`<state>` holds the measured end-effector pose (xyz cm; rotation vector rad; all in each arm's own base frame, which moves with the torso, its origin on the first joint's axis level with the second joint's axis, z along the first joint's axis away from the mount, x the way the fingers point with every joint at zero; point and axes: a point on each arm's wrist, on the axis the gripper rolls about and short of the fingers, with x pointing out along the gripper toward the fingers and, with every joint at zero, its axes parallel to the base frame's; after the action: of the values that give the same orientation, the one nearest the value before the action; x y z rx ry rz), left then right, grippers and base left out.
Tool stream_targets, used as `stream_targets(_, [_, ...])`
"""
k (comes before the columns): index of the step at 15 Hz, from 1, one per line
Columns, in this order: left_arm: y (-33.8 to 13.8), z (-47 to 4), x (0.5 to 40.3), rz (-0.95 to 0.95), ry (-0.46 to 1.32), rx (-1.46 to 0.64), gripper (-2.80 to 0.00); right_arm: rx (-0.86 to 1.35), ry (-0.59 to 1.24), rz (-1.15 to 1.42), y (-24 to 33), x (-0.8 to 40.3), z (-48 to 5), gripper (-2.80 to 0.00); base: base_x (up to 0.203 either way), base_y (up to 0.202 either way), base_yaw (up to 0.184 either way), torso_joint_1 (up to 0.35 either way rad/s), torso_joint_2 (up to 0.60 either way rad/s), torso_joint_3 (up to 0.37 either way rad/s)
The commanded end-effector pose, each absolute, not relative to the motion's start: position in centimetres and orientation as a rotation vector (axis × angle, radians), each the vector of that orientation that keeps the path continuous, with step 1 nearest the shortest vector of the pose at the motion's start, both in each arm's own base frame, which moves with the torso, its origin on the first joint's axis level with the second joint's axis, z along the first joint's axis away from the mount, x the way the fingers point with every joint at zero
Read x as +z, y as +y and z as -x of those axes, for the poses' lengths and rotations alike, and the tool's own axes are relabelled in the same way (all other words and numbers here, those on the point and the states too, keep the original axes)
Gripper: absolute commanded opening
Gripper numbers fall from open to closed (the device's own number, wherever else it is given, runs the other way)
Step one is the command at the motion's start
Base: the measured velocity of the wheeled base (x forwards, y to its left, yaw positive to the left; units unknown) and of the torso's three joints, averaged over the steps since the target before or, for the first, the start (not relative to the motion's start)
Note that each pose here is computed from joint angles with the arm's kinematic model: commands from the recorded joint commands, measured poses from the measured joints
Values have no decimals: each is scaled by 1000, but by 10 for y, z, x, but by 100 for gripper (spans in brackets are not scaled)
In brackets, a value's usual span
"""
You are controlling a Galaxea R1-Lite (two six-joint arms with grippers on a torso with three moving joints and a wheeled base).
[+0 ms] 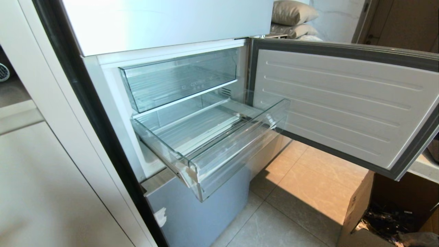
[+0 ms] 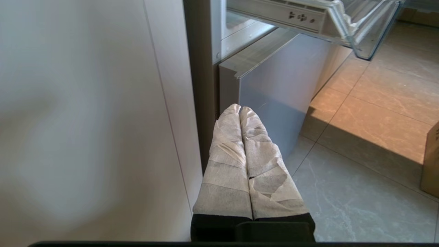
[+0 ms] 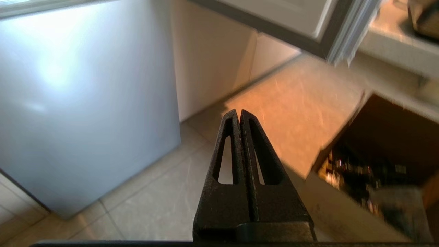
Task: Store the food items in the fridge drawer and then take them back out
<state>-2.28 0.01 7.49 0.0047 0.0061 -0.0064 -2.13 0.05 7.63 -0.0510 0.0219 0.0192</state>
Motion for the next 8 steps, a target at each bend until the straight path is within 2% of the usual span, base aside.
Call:
stream_targets(1, [0,23,75,-5,6,-8,-280,-4,76,22,0,86,16,-280,0,0,0,0,0,0])
stream_targets(5, [0,23,75,-5,6,-8,-280,-201,286,-256,-6,149,-35,-280,0,0,0,0,0,0])
stream_targets(8, [0,23,75,-5,6,-8,-280,-486,266,-400,-43,182,-87,-280,0,0,0,0,0,0])
